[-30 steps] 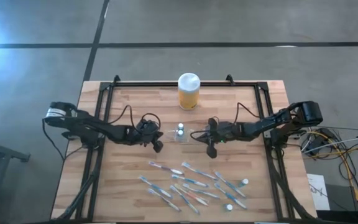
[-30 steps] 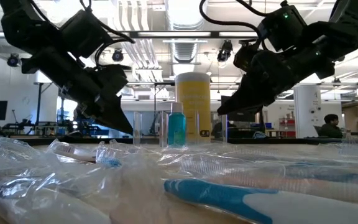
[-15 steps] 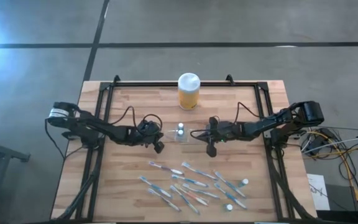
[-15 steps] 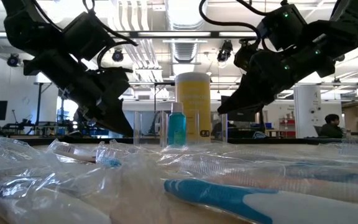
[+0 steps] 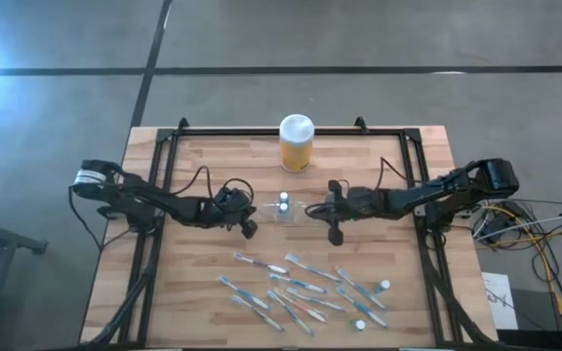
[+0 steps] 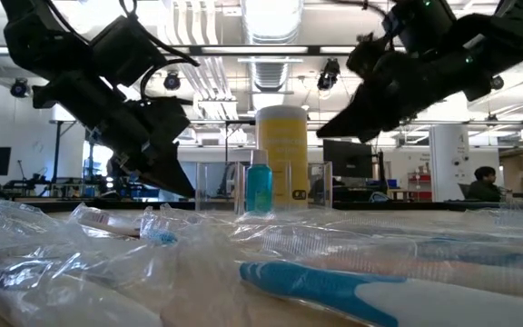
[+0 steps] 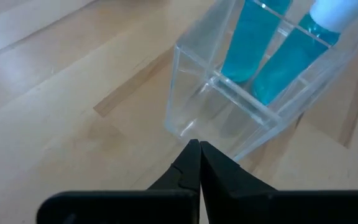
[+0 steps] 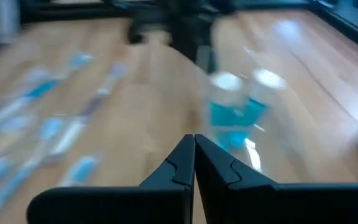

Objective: Pick & Place toothbrushing station
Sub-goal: Put the mouthwash bottle into the transparent organizer

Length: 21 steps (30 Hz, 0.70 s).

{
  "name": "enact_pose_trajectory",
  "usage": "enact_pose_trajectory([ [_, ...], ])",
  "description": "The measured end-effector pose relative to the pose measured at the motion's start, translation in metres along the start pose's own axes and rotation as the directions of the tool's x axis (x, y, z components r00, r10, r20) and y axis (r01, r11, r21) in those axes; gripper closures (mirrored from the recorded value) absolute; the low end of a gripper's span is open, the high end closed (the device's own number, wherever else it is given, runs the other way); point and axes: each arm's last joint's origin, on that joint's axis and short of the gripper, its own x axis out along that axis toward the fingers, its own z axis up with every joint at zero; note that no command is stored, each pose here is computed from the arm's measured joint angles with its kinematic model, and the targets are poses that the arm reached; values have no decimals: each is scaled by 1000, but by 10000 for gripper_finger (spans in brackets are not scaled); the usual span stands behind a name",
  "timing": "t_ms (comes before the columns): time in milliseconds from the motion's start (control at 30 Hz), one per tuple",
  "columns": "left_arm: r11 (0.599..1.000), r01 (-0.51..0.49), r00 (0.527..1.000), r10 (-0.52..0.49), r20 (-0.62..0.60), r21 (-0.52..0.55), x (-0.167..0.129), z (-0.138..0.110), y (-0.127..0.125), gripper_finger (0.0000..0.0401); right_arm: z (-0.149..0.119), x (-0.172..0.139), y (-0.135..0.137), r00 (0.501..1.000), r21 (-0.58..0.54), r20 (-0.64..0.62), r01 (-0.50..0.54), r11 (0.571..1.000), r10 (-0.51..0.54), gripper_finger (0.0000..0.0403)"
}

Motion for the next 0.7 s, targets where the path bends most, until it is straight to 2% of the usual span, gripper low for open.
enact_pose_trajectory([
  [167, 999, 30, 998, -29, -48, 17, -7, 0, 1, 396, 11, -12, 8, 973, -82, 47, -223, 971, 228, 394],
  [367, 998, 33, 998, -31, -48, 46, -24, 9, 5, 396, 23, -30, 16, 930, -127, 114, -336, 933, 351, 394],
  [567, 992, 84, 996, -85, 7, 90, -54, 24, 8, 392, 30, -50, 19, 904, -204, 200, -338, 919, 377, 394],
  [700, 978, 137, 987, -147, 58, 156, -78, 33, 11, 390, 28, -65, 19, 873, -246, 299, -320, 915, 385, 394],
])
